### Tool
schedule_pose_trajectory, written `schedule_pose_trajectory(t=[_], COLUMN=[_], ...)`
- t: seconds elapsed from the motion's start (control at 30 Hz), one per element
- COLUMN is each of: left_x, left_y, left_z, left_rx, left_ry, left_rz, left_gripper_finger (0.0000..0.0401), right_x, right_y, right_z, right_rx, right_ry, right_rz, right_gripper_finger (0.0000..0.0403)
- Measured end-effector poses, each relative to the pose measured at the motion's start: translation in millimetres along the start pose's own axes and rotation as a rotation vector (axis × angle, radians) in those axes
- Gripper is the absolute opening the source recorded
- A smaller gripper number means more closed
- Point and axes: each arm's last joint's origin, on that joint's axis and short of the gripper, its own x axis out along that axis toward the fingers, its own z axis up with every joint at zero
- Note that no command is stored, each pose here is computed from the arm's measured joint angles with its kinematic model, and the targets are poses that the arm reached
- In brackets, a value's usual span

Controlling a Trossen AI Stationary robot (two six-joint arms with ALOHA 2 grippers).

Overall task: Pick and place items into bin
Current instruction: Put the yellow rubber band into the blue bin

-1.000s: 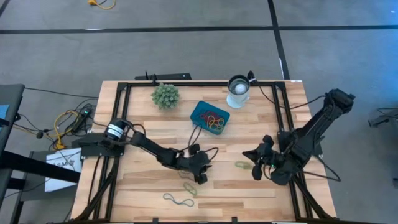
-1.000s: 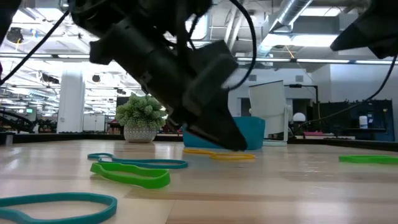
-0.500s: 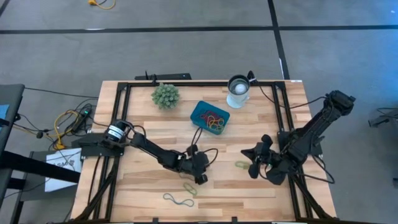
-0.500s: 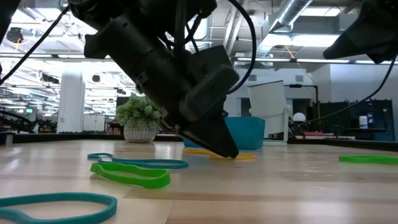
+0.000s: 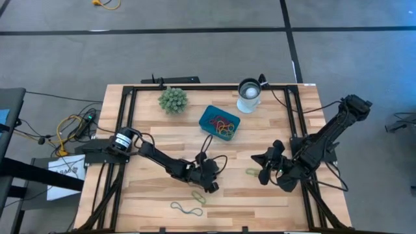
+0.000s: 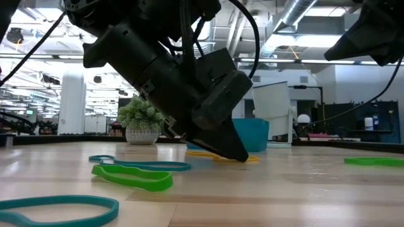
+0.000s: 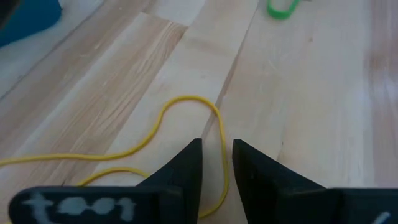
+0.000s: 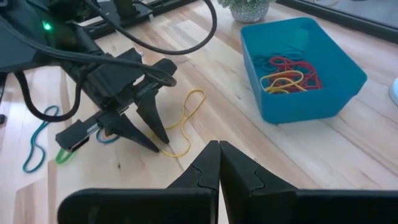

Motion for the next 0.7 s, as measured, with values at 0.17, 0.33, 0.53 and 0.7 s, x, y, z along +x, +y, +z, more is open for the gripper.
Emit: schedule_pose_trajectory(t=[0.17, 0.33, 0.53, 0.7], left_x=[0, 0, -17, -41], left_y=[0, -1, -7, 11], left_z=[-1, 6, 54, 121], left_rx=[0.000, 0.008, 0.115, 0.168], left_ry=[-0.002, -0.020, -0.054, -0.188], left_rz=[0.007, 0.000, -0.032, -0.022], left_gripper_finger=[0.0021, 0.0002, 0.0000, 0.0000], right_x=[0, 0, 0, -2], right_y=[0, -1, -1, 0], right_z=[0, 0, -1, -3], right_rx=[-0.005, -0.007, -0.013, -0.019], right_ry=[0.002, 0.003, 0.006, 0.009], right_rz=[-0.002, -0.004, -0.007, 0.004], right_gripper_finger=[0.0000, 0.0000, 0.0000, 0.0000])
